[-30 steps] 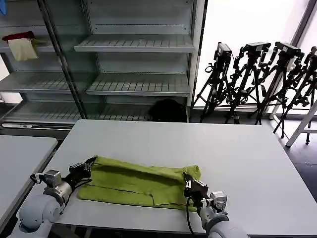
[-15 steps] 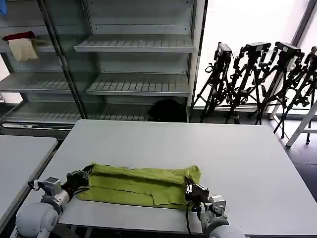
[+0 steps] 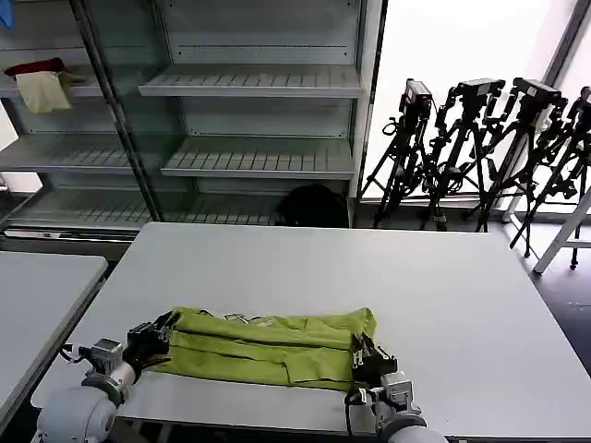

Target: Fold and organize the clothes.

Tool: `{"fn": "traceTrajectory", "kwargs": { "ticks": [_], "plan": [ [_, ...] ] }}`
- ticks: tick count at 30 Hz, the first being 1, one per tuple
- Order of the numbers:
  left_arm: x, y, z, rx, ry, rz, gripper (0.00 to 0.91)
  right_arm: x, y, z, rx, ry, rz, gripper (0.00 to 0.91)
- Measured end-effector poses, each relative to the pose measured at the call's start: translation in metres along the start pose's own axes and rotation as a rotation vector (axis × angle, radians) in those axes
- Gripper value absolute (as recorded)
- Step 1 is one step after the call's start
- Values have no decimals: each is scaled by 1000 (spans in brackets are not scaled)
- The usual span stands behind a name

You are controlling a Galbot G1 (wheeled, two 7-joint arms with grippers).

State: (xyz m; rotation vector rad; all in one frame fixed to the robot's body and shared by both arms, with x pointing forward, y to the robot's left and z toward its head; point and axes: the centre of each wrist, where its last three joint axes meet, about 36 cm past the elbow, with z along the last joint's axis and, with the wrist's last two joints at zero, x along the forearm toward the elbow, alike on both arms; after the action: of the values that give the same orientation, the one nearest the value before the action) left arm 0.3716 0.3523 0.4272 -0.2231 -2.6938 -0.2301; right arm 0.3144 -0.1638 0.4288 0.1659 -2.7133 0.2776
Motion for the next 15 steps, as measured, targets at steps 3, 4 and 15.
{"fn": "traceTrajectory", "kwargs": {
  "ticks": [3, 4, 15],
  "plan": [
    [1, -1, 0, 3, -10, -13, 907, 0, -2, -1, 22, -10, 28, 907],
    [2, -1, -1, 6, -16, -18, 907, 1, -3, -4, 24, -20, 36, 907],
    [17, -19, 10, 134, -56, -68, 907, 5, -40, -43, -145, -249, 20, 907]
  ]
}}
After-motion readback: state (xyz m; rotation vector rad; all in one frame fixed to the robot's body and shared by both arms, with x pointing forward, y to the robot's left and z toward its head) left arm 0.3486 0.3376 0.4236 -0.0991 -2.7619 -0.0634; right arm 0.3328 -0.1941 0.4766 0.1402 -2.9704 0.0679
